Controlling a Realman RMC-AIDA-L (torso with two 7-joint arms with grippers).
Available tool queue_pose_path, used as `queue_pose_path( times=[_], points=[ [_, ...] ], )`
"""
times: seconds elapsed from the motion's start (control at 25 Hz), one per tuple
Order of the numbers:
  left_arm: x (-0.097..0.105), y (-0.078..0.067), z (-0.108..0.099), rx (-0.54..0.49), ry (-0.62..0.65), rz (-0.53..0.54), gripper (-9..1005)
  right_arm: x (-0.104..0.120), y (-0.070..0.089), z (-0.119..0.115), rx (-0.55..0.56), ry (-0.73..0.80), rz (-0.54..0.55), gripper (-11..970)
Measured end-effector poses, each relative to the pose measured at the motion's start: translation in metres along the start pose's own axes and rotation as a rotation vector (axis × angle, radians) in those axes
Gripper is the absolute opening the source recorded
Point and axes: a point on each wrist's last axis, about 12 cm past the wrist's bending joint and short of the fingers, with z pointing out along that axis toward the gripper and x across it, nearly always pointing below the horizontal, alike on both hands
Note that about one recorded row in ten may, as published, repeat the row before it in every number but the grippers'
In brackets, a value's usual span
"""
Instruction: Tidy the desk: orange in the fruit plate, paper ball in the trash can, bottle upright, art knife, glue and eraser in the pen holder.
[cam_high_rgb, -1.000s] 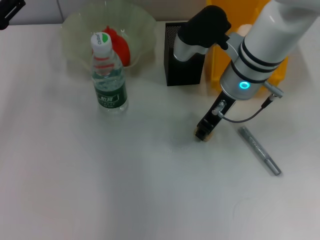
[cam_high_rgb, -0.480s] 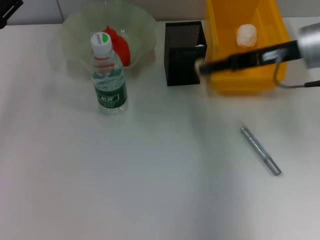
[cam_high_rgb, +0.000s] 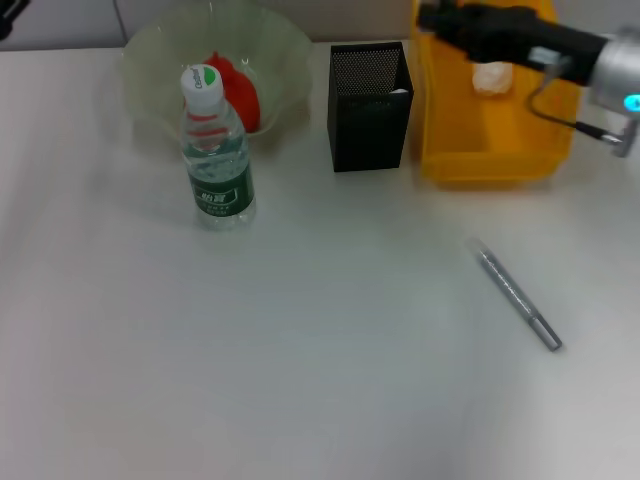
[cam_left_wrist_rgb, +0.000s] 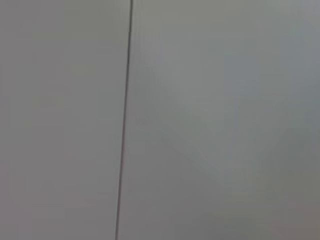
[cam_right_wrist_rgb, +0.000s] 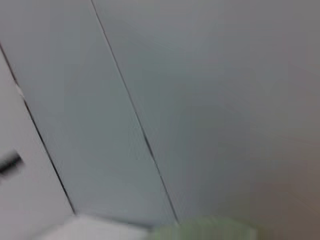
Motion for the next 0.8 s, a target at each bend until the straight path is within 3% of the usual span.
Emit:
queue_pose_path(
  times=[0.16, 0.36, 0.8],
  points=[
    [-0.001, 0.0, 0.001, -0.001, -0.011, -0.009, 785, 0.003, 0.005, 0.034, 0.038, 0.149, -0.073, 255],
    [0.001, -0.001, 0.0, -0.004, -0.006, -0.017, 785, 0.0, 0.012, 0.057, 0.058, 0.236, -0.149, 255],
    [0.005, -0.001, -0.012, -0.002, -0.01, -0.034, 785, -0.004, 0.012, 0.07, 0.111, 0.262, -0.193, 258]
  ],
)
